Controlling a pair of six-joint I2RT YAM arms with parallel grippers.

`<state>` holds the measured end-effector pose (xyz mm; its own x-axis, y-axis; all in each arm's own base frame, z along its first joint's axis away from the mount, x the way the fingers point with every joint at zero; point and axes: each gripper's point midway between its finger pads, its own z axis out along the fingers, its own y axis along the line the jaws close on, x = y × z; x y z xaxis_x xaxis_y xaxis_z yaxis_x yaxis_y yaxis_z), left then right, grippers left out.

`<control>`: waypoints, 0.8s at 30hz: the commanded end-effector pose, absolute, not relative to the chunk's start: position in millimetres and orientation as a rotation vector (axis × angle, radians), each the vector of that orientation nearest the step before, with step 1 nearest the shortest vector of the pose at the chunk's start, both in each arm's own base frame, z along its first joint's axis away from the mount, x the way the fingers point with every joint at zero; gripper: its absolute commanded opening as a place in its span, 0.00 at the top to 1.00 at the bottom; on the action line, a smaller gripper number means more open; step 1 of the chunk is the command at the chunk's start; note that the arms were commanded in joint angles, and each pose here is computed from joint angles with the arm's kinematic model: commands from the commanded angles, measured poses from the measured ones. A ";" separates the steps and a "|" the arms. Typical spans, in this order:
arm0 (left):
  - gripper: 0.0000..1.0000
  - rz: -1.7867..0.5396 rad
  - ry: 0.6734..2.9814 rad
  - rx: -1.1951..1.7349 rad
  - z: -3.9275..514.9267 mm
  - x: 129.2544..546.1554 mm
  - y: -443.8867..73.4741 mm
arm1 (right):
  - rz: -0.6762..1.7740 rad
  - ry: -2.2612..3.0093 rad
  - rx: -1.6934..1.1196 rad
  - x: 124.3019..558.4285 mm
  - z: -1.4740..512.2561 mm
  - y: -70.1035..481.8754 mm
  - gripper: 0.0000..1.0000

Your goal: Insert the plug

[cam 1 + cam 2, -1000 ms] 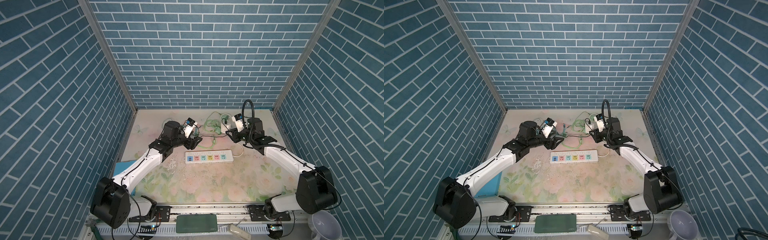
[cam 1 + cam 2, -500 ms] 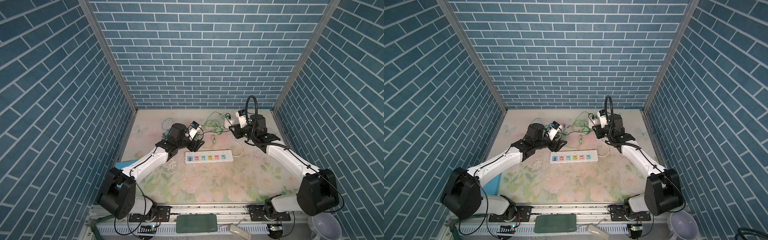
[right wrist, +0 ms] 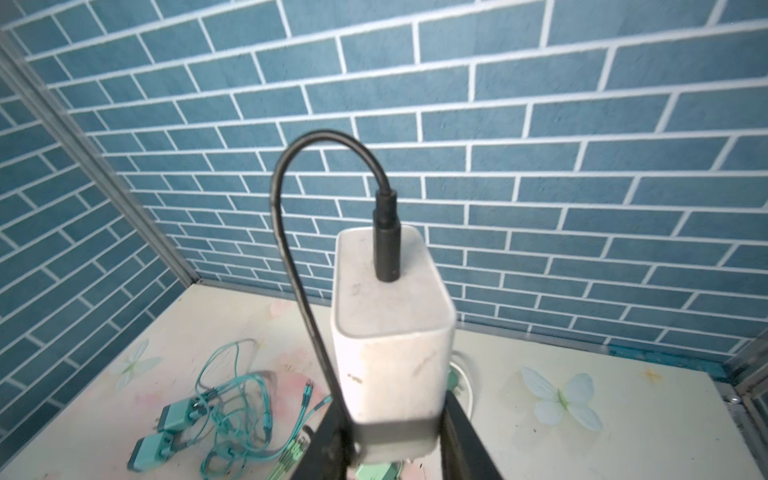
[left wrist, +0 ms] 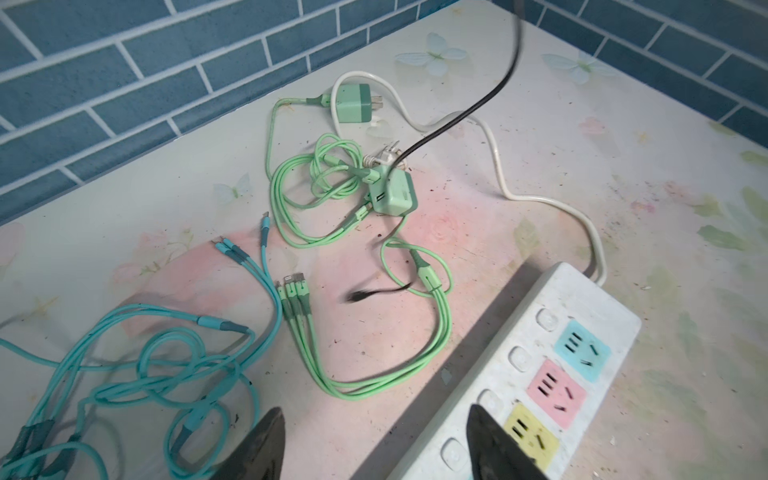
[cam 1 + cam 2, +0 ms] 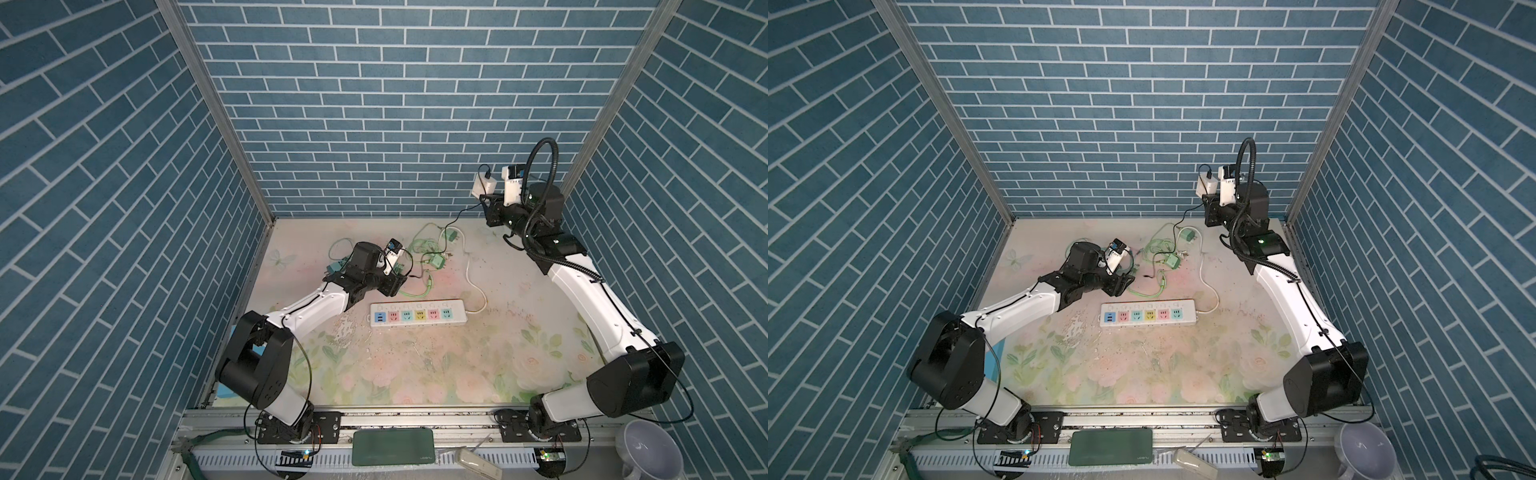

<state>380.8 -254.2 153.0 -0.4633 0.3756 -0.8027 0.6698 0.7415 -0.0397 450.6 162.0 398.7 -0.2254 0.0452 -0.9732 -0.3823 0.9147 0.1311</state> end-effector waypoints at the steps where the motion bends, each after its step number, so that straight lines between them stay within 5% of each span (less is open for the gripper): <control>1: 0.31 -0.376 2.113 0.770 147.5 396.5 -247.5 | 0.403 1.694 -0.193 462.9 438.3 157.9 0.84; 14: 0.32 -0.390 2.087 0.760 155.8 395.1 -242.4 | 0.277 1.761 -0.209 488.1 417.8 150.0 0.84; 24: 0.31 -0.391 2.068 0.726 164.5 390.8 -237.7 | 0.296 1.670 -0.139 501.5 488.9 134.9 0.84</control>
<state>390.5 -241.3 169.5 -0.4234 0.3497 -0.8357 0.6397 0.7686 -0.0025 511.3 142.5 425.2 -0.2532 0.0363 -0.9667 -0.2628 0.9592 0.1048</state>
